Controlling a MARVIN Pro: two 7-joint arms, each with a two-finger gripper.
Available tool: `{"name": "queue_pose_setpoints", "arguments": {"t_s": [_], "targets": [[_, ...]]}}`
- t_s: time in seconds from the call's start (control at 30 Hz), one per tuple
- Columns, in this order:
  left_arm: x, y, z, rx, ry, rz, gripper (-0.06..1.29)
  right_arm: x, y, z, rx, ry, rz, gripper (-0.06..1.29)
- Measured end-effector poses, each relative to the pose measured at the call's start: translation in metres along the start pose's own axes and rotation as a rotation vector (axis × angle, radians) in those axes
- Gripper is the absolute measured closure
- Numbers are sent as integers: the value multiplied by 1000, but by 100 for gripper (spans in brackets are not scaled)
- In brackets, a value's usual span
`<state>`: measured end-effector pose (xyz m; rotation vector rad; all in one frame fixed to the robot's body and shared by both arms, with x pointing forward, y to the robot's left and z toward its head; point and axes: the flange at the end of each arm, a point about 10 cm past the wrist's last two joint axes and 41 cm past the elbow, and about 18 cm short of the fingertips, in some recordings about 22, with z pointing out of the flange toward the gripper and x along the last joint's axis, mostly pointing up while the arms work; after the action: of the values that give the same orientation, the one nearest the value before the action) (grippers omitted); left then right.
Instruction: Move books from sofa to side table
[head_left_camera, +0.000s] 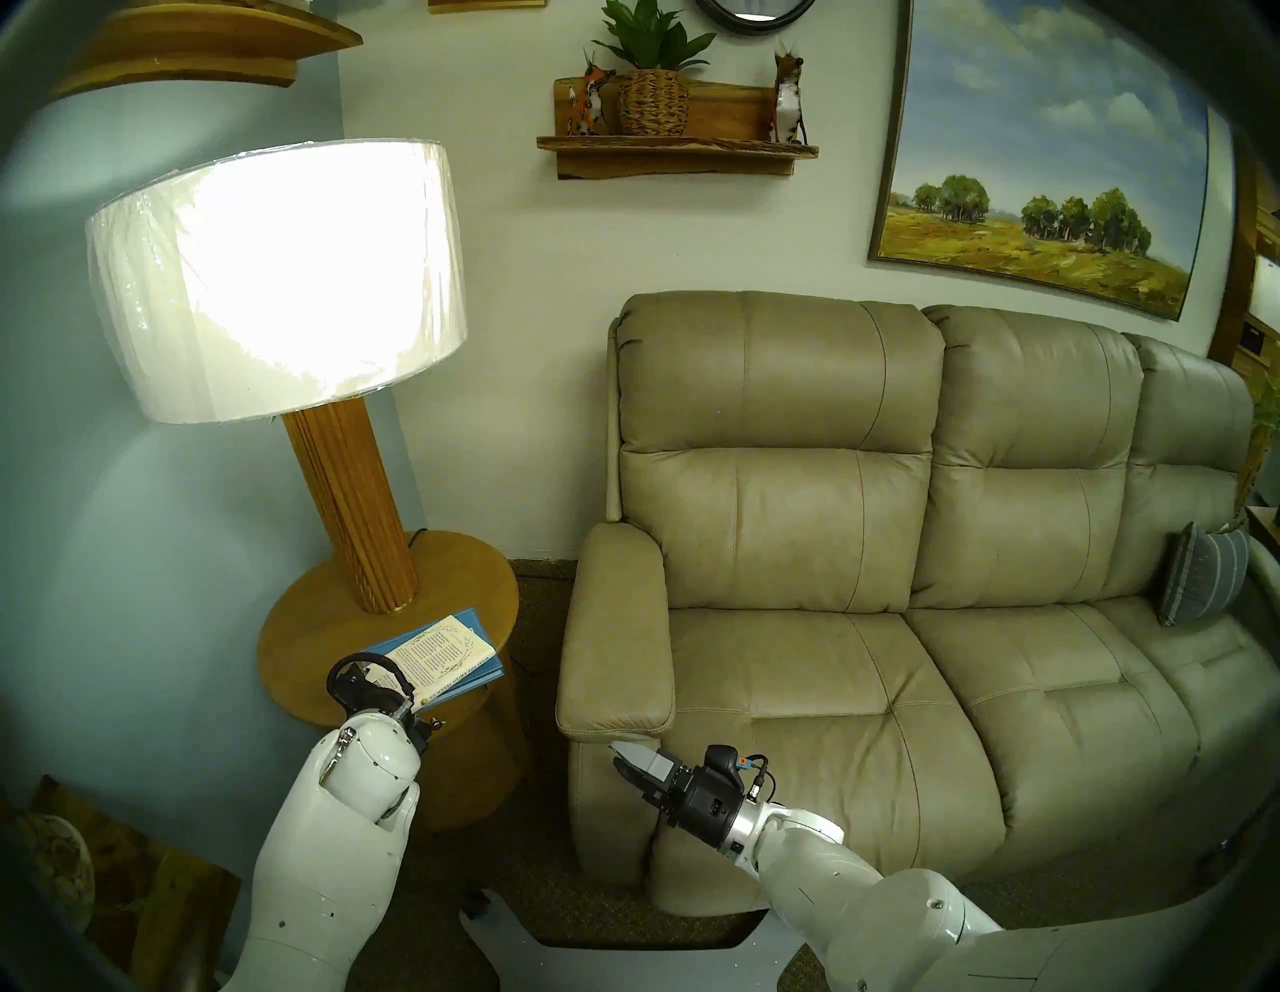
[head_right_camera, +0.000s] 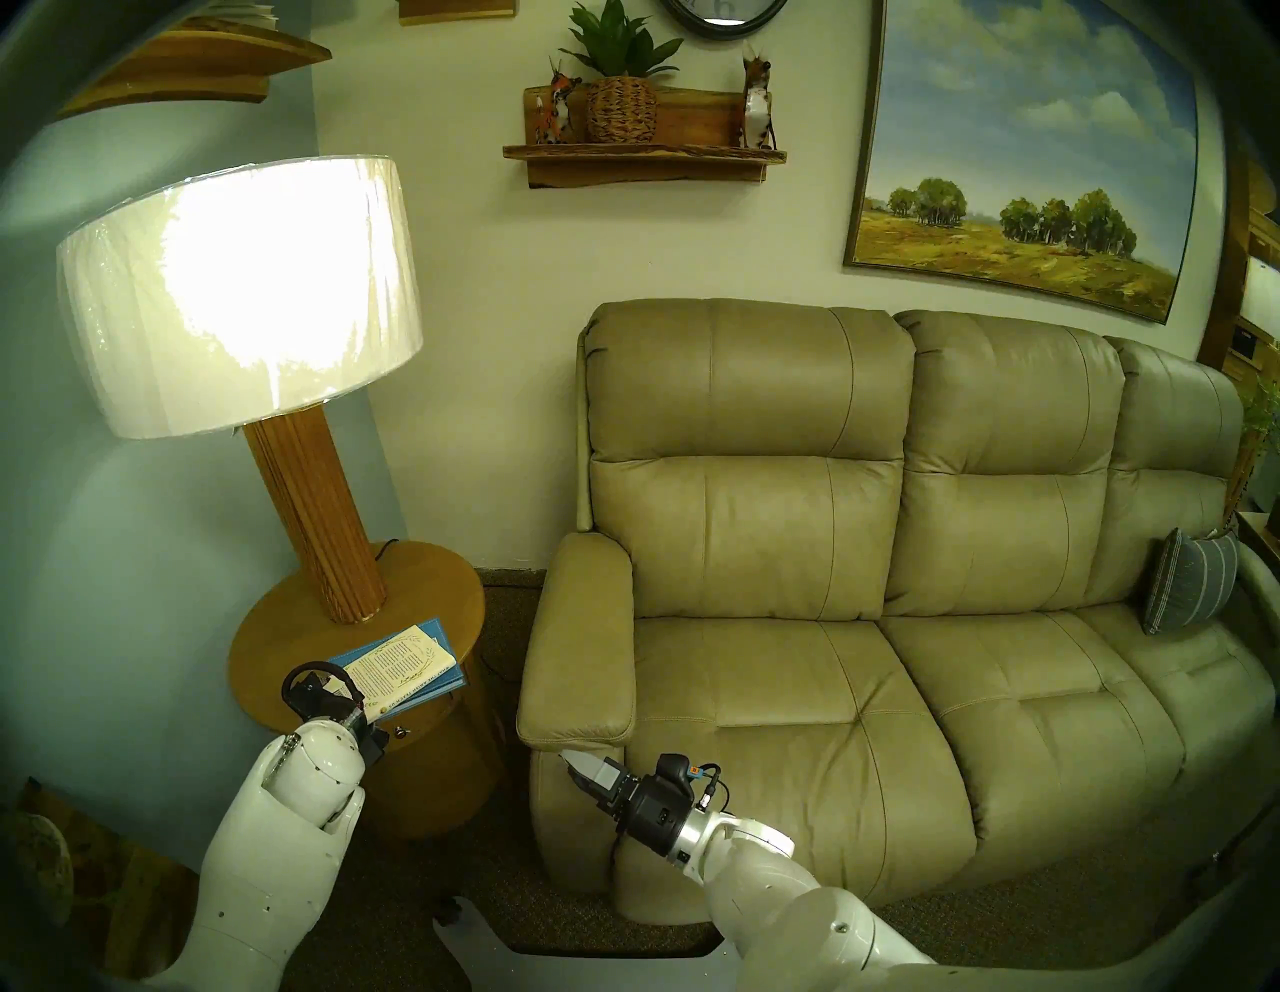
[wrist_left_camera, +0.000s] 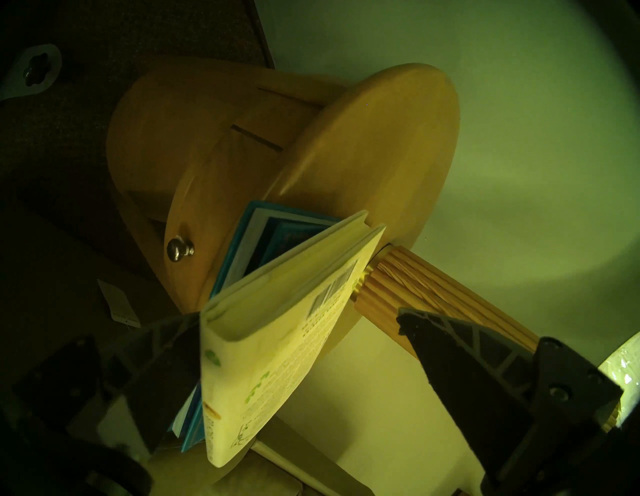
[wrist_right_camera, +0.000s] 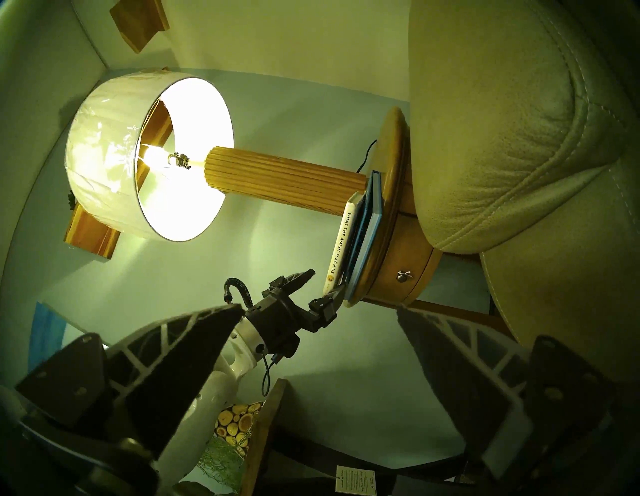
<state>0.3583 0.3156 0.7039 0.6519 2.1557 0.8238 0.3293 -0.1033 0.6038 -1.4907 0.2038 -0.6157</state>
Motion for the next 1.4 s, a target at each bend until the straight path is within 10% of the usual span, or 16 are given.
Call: {"name": "queue_pose_setpoints", "arguments": {"t_s": [0.5, 1.4], "targets": [[17, -32, -31, 12, -16, -39, -3, -6, -1, -5, 9, -13, 12, 0], [48, 15, -27, -104, 22, -23, -3, -4, -1, -8, -10, -14, 16, 0]]}}
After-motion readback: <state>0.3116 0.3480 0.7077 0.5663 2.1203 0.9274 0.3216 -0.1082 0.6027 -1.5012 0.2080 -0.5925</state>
